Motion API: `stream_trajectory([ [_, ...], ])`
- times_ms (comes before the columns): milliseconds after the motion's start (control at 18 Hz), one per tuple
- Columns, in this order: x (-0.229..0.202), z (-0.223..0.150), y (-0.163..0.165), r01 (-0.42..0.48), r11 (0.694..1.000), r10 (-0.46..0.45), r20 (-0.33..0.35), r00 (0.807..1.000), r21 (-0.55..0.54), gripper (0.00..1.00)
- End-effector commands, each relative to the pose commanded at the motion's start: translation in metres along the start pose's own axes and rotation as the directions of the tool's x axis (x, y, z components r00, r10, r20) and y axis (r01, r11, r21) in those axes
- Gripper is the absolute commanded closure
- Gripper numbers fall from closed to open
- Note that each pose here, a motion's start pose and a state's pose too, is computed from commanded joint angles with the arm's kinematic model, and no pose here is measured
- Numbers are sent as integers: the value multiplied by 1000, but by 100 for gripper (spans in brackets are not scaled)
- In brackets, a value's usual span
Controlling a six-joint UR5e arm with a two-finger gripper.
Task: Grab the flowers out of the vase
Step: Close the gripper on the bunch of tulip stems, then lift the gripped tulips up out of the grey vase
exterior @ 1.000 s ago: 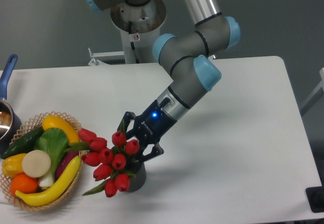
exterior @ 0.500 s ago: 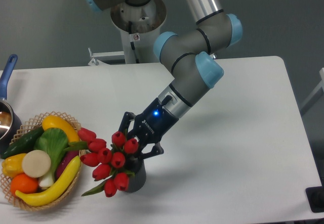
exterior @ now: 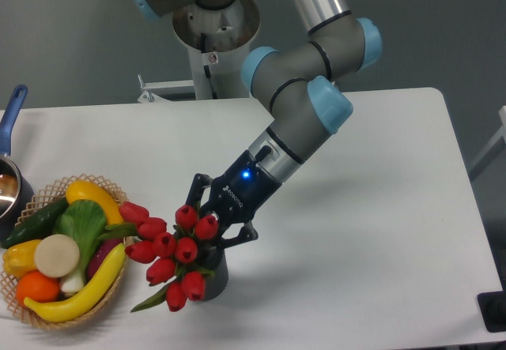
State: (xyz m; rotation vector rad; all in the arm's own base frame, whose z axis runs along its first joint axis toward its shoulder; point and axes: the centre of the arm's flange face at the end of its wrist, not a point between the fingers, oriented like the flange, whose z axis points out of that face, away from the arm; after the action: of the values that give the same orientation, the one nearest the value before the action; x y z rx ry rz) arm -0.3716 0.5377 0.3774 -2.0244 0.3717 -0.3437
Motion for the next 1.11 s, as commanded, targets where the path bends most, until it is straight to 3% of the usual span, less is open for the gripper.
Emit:
stream_trajectory([
  [611,3,-54,-63,84,987,-87,16,996,139,63],
  [889,-6,-84,-93,159,964,-163,1,987,211,63],
  [1111,-14,-104,-99,160,958,-169,17,986,237,63],
])
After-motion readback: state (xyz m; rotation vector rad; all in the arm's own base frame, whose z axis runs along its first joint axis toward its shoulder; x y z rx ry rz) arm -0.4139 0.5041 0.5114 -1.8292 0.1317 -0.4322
